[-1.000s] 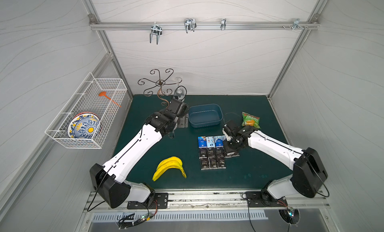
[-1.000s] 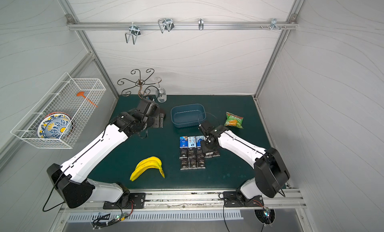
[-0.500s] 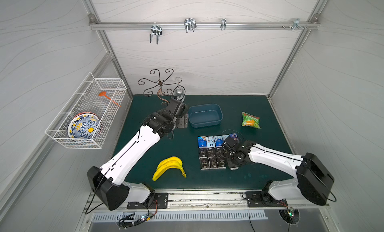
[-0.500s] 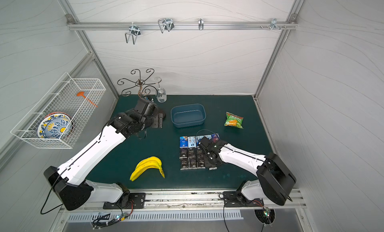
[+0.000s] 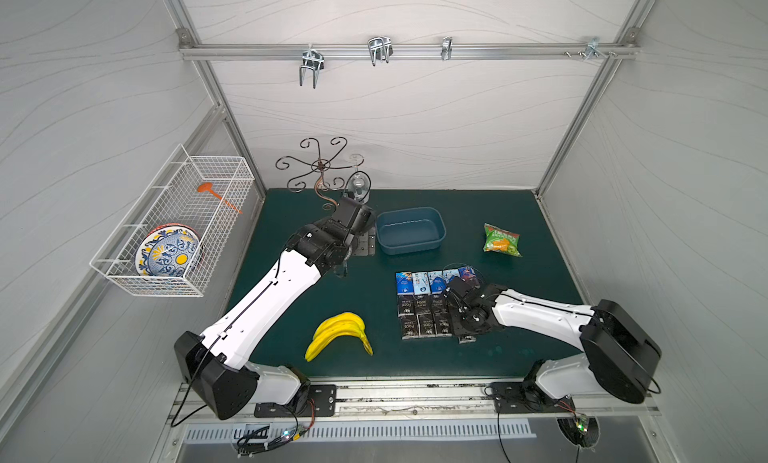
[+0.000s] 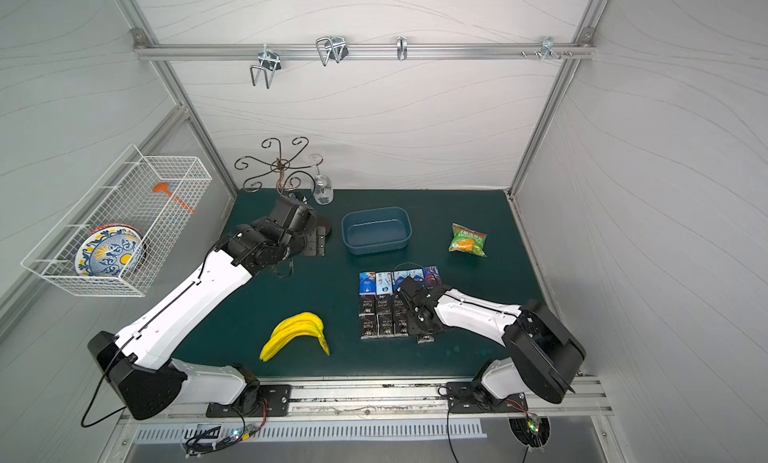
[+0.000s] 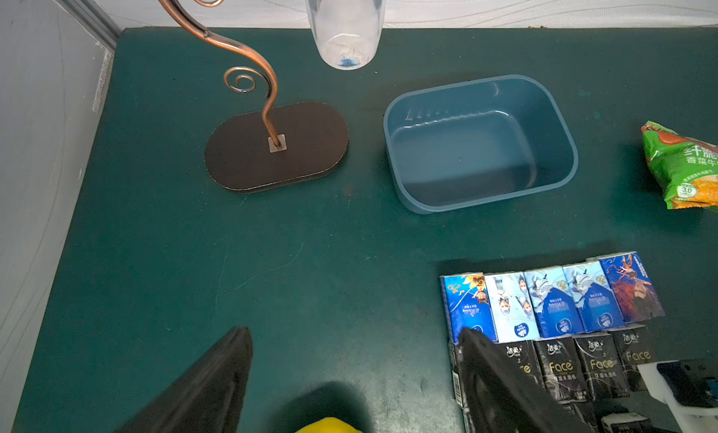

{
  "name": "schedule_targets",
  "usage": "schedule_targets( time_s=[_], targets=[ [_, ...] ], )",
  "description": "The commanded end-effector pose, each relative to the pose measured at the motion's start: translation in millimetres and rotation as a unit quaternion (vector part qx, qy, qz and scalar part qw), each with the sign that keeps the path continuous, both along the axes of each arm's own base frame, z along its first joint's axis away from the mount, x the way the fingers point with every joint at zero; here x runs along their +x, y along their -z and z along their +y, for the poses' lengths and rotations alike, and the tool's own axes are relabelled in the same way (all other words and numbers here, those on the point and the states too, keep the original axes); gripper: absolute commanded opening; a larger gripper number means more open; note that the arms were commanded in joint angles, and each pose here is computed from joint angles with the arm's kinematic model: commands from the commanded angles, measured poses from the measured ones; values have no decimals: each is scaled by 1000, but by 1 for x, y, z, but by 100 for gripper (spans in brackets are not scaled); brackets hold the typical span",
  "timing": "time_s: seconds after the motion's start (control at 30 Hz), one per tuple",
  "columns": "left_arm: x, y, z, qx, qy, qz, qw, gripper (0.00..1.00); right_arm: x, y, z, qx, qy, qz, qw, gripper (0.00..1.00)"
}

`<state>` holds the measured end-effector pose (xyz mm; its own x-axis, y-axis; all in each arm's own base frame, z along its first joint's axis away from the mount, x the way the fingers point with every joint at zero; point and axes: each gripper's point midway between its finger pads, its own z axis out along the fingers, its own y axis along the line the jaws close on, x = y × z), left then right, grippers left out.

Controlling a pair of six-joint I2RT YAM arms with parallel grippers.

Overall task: Take the pocket tissues out of the storage box
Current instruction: Place the pocket tissues at the center of the board, then move the pocket tissues to the center of the board.

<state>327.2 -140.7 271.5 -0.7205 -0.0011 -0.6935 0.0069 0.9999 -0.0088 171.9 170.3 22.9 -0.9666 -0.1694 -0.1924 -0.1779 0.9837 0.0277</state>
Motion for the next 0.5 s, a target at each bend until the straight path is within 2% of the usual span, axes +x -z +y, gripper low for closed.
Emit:
schedule_targets(
  time_s=[0.0, 0.23, 0.47],
  targets=[
    [6, -15, -9, -16, 1, -19, 1000, 87, 3, -19, -2, 12, 9, -19, 1000, 64],
    [7, -14, -16, -15, 8, -18, 1000, 87, -7, -19, -23, 33, 35, -16, 999, 63],
    [6, -14, -20, -15, 10, -19, 1000, 87, -18, -7, -27, 51, 43, -4, 998, 51]
  ],
)
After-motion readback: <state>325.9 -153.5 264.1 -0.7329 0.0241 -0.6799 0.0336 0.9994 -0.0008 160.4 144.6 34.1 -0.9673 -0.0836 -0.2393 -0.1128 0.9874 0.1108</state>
